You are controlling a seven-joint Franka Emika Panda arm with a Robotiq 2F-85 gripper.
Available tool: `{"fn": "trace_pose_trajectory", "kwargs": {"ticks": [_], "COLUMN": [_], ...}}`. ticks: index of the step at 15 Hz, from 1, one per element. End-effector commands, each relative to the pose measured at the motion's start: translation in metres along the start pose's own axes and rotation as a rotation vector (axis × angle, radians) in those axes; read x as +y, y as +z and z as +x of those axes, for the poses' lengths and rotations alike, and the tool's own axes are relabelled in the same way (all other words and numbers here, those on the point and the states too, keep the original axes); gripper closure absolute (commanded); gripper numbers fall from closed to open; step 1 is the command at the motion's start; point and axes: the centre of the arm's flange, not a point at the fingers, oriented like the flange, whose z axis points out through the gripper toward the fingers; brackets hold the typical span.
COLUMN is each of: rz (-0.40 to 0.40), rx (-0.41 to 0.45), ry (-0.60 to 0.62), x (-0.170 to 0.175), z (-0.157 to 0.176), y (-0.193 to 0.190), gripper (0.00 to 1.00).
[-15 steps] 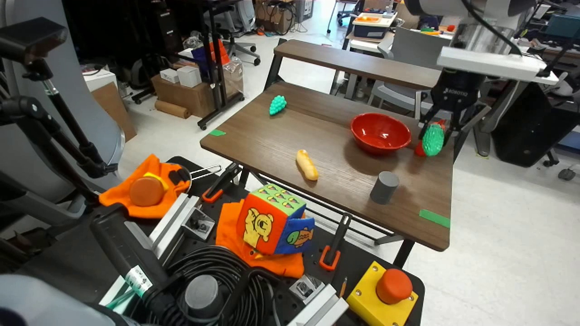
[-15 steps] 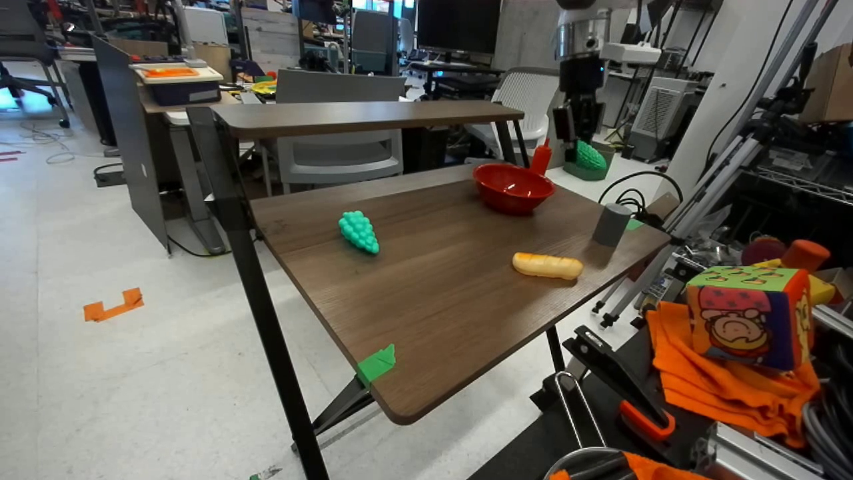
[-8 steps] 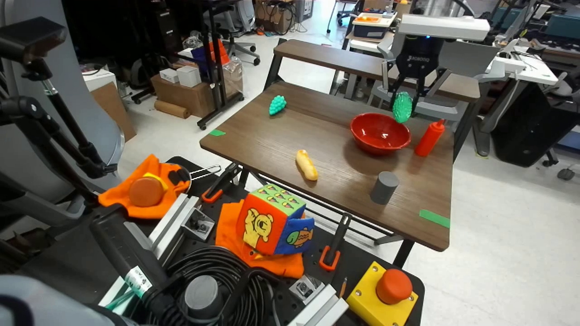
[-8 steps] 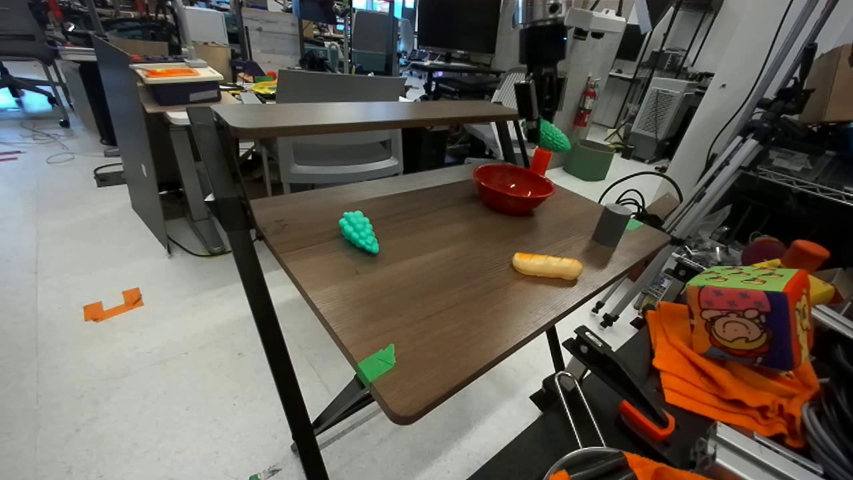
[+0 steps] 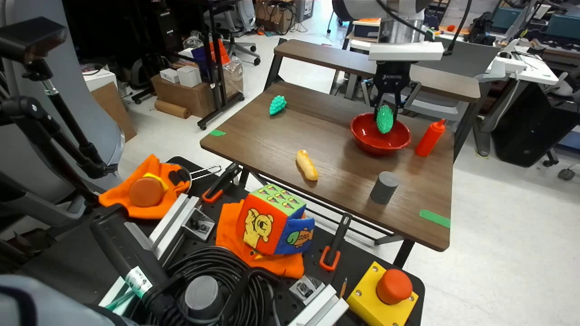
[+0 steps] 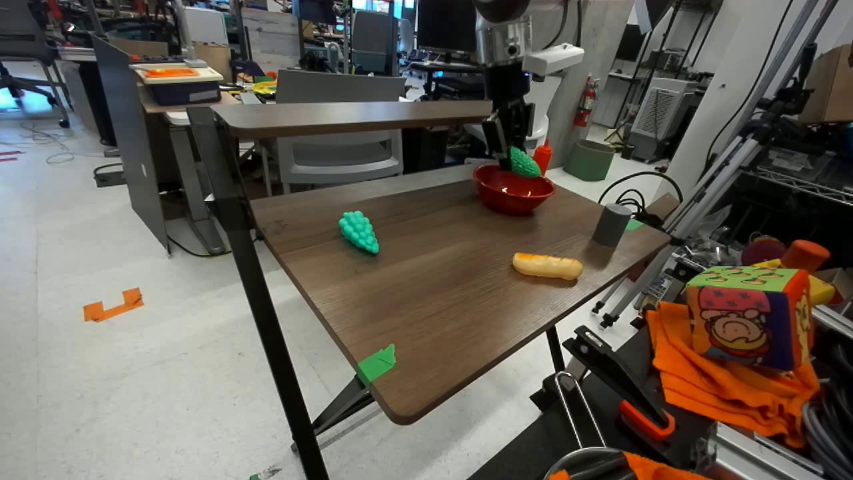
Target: Put the green object in the red bowl
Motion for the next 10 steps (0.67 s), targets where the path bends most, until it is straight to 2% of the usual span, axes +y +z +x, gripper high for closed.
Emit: {"fn": "trace_pose_trajectory", "kwargs": {"ticks": [1, 4, 7, 8, 9, 10], "rz": [-0.063, -0.078, -0.071, -0.066, -0.054, -0.048], "rx": [0.017, -0.006, -0.013, -0.006, -0.001, 0.004], "ry": [0.065, 0.08, 0.059, 0.052, 0.04, 0.035], "x": [0.0, -0.003, -0.007, -0.006, -0.005, -0.004], "z": [0.033, 0.043, 0.037, 0.031, 0.021, 0.014], "y": [0.027, 0.047, 0.052, 0.047, 0.044, 0.041], "gripper": [0.79, 0.79, 0.79, 0.31, 0.28, 0.21]}}
